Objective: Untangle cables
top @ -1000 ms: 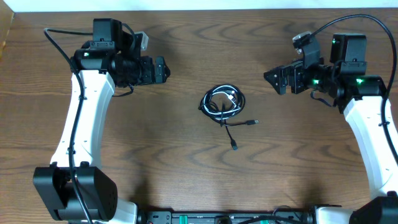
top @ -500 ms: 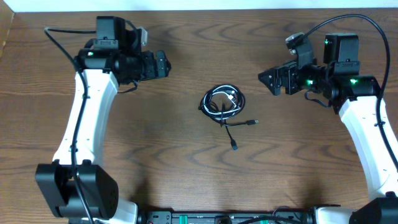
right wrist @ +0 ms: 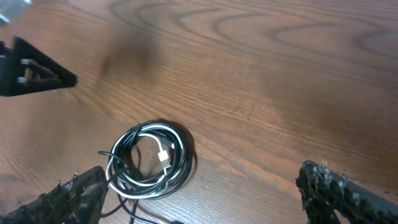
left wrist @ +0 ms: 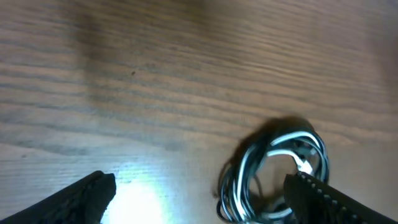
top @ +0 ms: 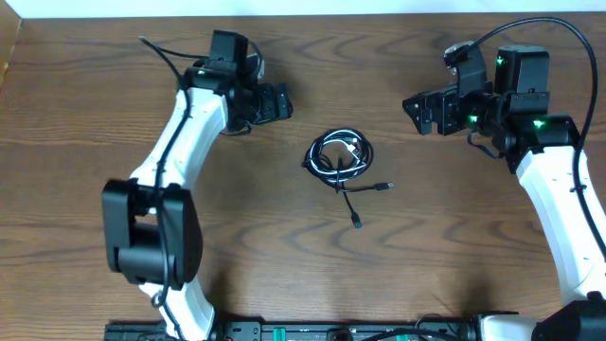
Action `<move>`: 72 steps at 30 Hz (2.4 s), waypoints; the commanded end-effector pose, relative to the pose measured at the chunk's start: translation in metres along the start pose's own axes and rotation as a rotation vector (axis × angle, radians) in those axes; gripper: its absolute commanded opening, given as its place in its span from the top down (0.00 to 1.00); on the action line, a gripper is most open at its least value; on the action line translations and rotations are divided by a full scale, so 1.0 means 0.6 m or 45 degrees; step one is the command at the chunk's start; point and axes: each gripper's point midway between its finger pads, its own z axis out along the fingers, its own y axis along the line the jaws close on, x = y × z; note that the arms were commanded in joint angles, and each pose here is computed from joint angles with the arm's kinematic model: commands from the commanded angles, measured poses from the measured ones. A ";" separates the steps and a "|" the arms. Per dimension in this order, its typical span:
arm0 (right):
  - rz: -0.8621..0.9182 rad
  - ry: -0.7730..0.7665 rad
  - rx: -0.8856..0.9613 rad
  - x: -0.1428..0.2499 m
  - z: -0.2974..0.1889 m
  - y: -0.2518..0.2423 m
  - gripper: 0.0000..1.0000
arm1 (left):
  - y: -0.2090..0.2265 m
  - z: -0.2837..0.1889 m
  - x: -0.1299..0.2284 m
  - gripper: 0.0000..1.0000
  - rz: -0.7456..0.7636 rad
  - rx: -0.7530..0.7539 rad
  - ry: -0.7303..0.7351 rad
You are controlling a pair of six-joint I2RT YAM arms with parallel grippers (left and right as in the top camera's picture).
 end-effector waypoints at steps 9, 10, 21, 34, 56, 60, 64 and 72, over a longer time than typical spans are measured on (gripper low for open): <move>0.021 0.026 0.021 0.000 0.020 -0.011 0.05 | -0.053 0.090 0.024 0.12 -0.025 0.013 0.047; 0.024 0.031 0.019 0.002 0.022 -0.011 0.05 | -0.060 0.093 0.026 0.13 -0.017 0.019 0.046; 0.048 0.025 0.020 0.000 0.027 -0.014 0.05 | -0.098 0.108 0.049 0.28 -0.009 0.040 0.067; 0.053 0.035 0.020 0.006 0.029 -0.014 0.06 | -0.103 0.142 0.079 0.36 -0.022 -0.013 0.116; 0.060 0.050 0.019 0.011 0.030 -0.014 0.06 | -0.077 0.171 0.122 0.54 -0.039 -0.106 0.187; 0.060 0.054 0.018 0.012 0.030 -0.013 0.06 | -0.078 0.172 0.124 0.55 -0.034 -0.109 0.187; 0.051 0.059 0.008 0.014 0.033 -0.006 0.06 | -0.077 0.175 0.132 0.55 -0.014 -0.140 0.184; 0.041 0.066 0.001 0.016 0.036 0.002 0.06 | -0.073 0.179 0.139 0.60 0.011 -0.188 0.170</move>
